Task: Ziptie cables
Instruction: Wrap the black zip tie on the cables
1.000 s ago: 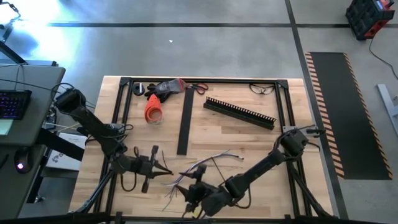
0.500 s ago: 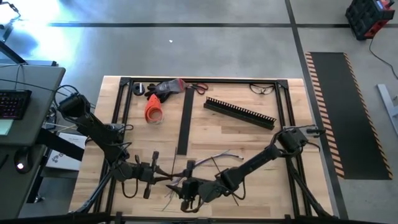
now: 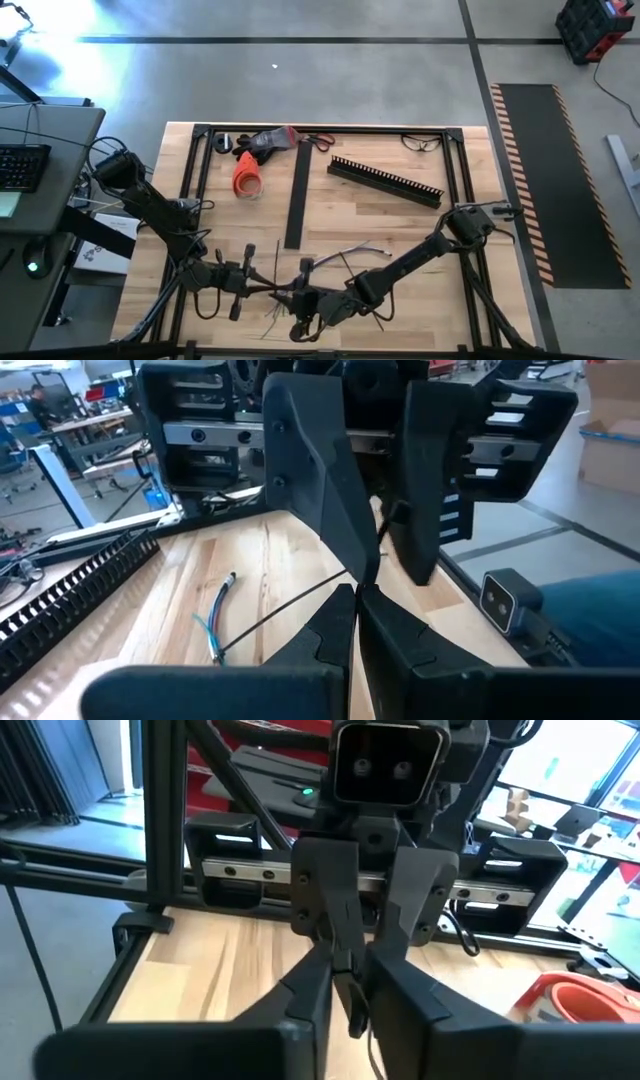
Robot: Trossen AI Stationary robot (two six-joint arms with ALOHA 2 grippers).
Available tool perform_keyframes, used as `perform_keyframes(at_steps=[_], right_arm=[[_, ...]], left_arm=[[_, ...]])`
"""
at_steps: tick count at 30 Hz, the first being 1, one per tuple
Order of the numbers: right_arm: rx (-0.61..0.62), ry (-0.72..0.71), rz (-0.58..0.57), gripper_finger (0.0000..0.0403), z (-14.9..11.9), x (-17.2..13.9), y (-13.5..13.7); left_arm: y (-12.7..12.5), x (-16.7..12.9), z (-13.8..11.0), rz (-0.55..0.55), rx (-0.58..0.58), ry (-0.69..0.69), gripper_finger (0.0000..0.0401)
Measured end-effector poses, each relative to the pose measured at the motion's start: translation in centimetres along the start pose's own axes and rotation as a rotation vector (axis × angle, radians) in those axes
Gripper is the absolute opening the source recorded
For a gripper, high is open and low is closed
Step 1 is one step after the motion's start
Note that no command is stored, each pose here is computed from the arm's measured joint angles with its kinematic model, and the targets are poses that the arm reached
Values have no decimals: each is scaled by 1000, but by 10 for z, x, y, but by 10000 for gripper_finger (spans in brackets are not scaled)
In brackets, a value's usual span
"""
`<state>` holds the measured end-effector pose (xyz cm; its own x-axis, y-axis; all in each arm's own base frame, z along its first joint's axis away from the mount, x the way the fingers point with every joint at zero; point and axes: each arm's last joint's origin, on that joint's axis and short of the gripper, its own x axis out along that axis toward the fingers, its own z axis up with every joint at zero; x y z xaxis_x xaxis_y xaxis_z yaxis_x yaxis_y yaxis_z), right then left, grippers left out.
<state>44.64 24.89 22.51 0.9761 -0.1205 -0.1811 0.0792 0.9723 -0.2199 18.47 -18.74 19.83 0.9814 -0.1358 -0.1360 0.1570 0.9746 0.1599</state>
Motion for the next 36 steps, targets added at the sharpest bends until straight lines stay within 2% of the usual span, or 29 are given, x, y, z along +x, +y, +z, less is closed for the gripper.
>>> perform_keyframes(at_steps=[4,11,19,24,27,32,36], right_arm=[[-5,-4,-6,6,1,-1,1],[-50,-18,-35,2,15,-19,9],[-103,-10,54,1,52,-68,16],[-82,6,224,0,66,-98,24],[-72,18,288,0,67,-108,30],[-17,114,293,0,54,-108,35],[24,203,272,0,41,-101,32]], left_arm=[[0,0,0,-4,-2,2,0],[1,0,-3,31,-25,25,13],[4,-1,-14,42,-86,125,114],[6,4,-29,37,-191,230,166],[6,11,-40,82,-204,256,185],[15,29,-68,186,-296,338,209],[25,44,-89,145,-448,445,229]])
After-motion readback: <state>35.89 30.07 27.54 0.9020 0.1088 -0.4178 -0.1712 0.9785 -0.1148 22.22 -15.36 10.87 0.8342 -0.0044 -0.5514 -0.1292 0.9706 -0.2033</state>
